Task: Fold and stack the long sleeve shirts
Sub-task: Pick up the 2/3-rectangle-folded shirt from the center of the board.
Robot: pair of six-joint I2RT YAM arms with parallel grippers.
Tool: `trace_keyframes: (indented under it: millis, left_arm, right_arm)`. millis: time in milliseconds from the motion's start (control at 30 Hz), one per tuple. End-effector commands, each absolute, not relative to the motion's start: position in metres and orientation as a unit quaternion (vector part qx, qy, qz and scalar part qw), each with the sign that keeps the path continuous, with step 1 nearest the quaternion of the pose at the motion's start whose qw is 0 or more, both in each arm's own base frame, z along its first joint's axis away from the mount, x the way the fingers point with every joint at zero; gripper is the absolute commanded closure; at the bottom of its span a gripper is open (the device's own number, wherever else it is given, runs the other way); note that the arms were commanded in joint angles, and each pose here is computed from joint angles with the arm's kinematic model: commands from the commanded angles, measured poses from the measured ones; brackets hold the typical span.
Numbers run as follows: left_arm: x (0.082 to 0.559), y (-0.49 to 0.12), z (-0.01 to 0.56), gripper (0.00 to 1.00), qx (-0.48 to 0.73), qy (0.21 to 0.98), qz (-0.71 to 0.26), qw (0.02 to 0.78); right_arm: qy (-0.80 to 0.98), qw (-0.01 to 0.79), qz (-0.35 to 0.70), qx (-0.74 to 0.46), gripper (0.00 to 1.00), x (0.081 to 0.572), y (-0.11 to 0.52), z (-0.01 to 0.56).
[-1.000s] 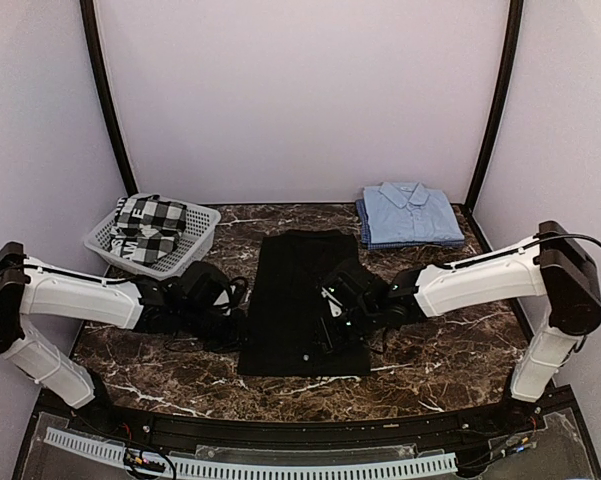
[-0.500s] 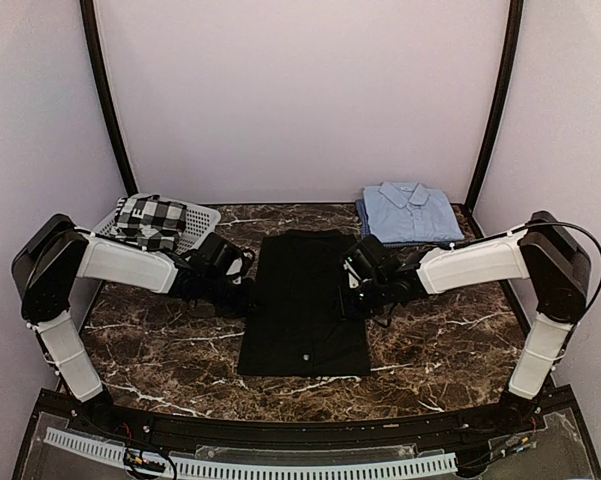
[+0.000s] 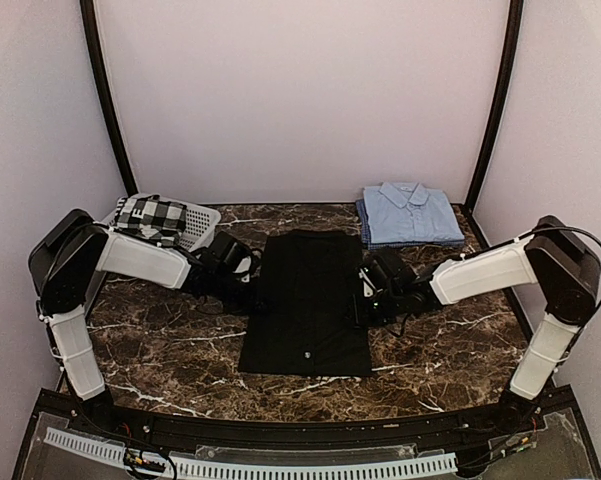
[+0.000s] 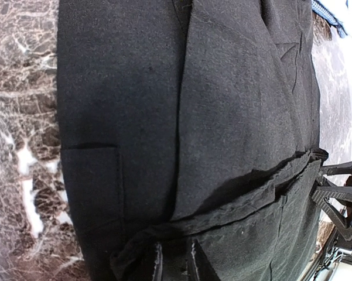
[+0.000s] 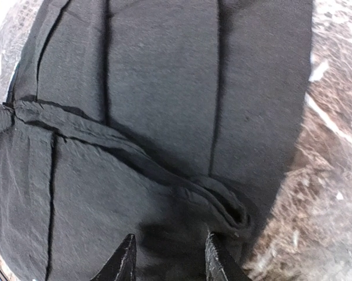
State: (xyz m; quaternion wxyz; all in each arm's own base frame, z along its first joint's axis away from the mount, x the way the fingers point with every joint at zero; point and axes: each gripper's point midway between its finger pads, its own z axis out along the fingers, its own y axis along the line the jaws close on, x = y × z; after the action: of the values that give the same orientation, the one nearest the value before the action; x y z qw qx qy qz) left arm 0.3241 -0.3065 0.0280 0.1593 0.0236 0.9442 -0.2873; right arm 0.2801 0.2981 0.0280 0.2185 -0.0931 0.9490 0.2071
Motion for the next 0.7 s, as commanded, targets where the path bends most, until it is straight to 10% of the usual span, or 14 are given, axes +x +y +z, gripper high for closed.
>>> trace_keyframes:
  millis: [0,667]
  left_arm:
    - [0.332,-0.293,0.033,0.84,0.018,0.950,-0.260,0.170]
    - [0.233,-0.276,0.082,0.73,0.042,0.929,-0.353,0.104]
  right_arm:
    - [0.956,0.210,0.180,-0.093,0.62,0.271,0.277,0.032]
    - [0.953,0.132,0.250,-0.105,0.65,0.154,0.285,0.055]
